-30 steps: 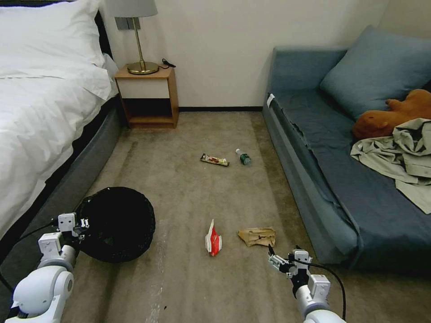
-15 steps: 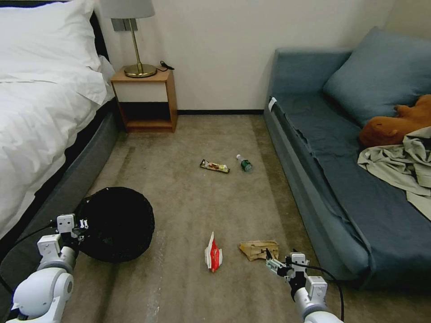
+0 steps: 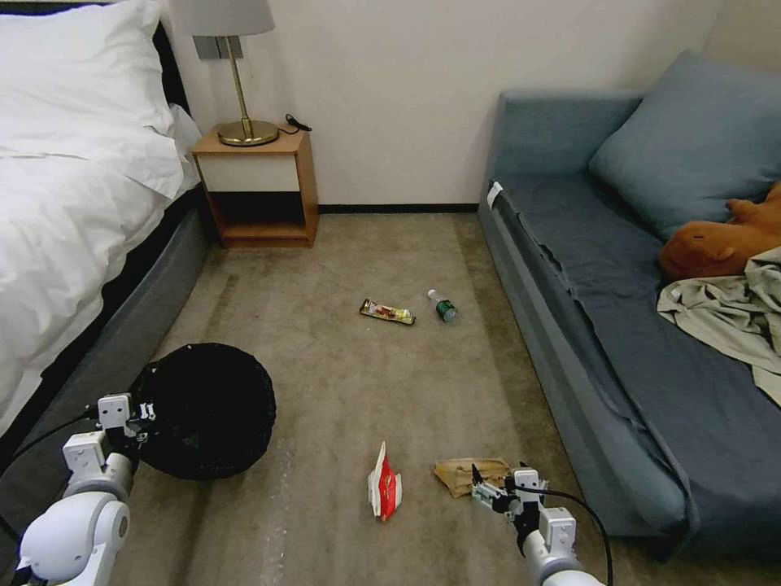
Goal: Pick up the trash bin, then pick up the garbage on the floor and place it into the trash bin.
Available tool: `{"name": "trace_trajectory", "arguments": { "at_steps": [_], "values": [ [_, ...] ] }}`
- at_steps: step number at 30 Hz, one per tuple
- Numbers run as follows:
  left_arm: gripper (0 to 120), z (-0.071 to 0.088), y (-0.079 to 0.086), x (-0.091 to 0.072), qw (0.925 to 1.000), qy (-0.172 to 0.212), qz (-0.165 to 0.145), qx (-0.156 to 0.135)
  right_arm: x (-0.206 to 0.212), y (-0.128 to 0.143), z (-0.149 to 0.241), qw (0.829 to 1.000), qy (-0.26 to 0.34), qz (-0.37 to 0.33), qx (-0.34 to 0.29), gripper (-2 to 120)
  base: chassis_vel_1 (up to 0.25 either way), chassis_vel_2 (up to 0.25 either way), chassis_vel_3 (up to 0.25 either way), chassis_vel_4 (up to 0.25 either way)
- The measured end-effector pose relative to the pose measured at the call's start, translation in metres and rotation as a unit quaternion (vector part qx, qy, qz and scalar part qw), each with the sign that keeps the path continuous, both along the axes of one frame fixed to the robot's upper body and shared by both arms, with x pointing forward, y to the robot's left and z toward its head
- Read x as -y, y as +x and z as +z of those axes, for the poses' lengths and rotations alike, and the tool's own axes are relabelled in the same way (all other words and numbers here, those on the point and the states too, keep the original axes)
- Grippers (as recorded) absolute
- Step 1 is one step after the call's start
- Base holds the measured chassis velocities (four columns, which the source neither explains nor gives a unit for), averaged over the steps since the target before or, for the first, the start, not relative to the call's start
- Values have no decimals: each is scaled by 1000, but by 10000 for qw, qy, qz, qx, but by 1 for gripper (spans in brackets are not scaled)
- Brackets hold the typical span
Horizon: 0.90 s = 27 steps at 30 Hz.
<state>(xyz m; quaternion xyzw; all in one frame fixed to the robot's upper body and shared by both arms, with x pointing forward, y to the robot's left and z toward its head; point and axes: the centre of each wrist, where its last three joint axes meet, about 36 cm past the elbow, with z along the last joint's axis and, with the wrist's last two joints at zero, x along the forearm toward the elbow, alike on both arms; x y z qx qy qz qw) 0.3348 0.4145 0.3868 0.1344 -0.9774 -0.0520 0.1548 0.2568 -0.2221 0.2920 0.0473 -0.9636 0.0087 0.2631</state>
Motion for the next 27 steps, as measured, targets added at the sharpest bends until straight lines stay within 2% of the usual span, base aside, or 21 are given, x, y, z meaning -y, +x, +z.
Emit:
{"name": "trace_trajectory", "arguments": {
  "at_steps": [6,11,16,21,27],
  "values": [
    [3,-1,3,-3,10000,4,40,-1,3,5,-9,9996,-169,178,-156,100,-81,93,86,-81],
    [3,-4,5,-5,10000,16,68,2,25,27,-20,9954,-665,521,-445,100,-51,24,43,-36],
    [3,-6,5,-4,10000,24,70,-6,45,37,-29,9904,-1016,752,-565,100,0,0,0,0],
    [3,-6,2,-2,10000,33,70,-1,73,46,-43,9779,-1471,1252,-803,100,0,0,0,0],
    [3,6,-2,2,9998,72,48,157,86,68,-48,9606,-1748,1956,-924,100,0,0,0,0]
  ]
}}
